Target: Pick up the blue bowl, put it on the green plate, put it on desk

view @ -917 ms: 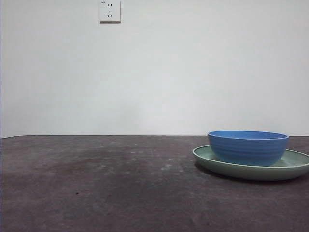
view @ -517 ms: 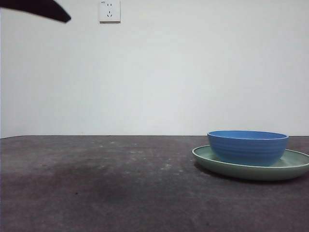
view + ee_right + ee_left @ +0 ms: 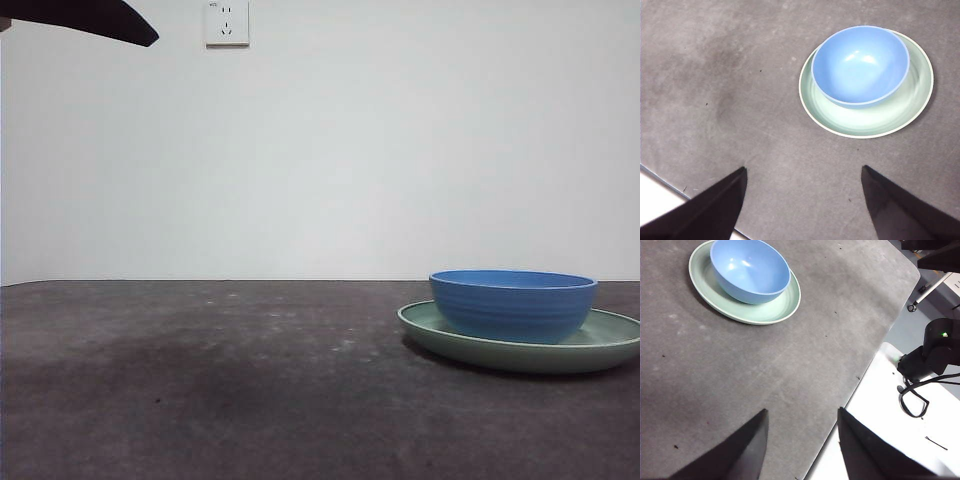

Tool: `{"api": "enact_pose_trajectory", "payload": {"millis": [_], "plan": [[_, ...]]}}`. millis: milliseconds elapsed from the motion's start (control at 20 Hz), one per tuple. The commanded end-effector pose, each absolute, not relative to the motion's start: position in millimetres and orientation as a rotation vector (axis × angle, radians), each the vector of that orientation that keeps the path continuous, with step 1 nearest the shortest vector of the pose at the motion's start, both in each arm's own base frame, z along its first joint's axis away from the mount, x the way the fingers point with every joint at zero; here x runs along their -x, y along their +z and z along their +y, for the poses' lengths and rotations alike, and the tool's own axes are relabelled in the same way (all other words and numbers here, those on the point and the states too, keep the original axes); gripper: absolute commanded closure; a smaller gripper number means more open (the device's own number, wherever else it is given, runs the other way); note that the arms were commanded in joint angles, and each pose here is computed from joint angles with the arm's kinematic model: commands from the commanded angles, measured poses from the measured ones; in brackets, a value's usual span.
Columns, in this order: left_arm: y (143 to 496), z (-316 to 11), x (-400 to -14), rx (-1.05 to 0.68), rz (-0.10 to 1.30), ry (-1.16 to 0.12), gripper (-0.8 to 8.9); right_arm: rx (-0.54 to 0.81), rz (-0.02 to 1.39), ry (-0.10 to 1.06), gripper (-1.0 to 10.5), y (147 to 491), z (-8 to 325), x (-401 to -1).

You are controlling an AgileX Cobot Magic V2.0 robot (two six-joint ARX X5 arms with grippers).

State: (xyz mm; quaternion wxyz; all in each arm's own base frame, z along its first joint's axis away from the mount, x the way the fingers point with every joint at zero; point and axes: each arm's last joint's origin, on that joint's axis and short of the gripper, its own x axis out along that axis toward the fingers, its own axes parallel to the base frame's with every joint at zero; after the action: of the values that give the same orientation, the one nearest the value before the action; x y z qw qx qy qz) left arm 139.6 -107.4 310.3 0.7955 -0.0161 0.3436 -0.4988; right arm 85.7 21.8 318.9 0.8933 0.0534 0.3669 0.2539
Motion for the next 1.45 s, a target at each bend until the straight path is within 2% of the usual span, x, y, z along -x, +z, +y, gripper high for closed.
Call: {"api": "enact_pose_trajectory", "payload": {"millis": [50,200,400,800,1150,1300,1450], "plan": [[311.9,-109.1,-140.1,0.026,0.726,-1.088,5.91,-0.149,0.757,0.492,5.8,324.2,21.6,-85.5],[312.0,-109.1,-140.1,0.026,0.726,-1.088,5.91,-0.180,0.773,0.308,5.8,323.1,17.8,-90.3],[312.0,-109.1,-140.1,0.025,0.725,-1.088,5.91,-0.149,0.769,0.166,5.8,321.9,14.7,-103.9],[311.9,-109.1,-140.1,0.020,0.722,-1.090,5.91,-0.188,0.855,0.162,5.8,303.4,11.2,-169.0],[311.9,-109.1,-140.1,0.011,0.717,-1.094,5.91,-0.329,0.977,0.202,5.8,253.0,-15.5,-241.4],[311.9,-109.1,-140.1,0.005,0.713,-1.096,5.91,-0.338,1.002,0.209,6.5,232.5,-18.0,-262.3],[311.9,-109.1,-140.1,0.006,0.714,-1.096,5.91,-0.344,1.024,0.213,6.8,214.8,-18.6,-277.0]]}}
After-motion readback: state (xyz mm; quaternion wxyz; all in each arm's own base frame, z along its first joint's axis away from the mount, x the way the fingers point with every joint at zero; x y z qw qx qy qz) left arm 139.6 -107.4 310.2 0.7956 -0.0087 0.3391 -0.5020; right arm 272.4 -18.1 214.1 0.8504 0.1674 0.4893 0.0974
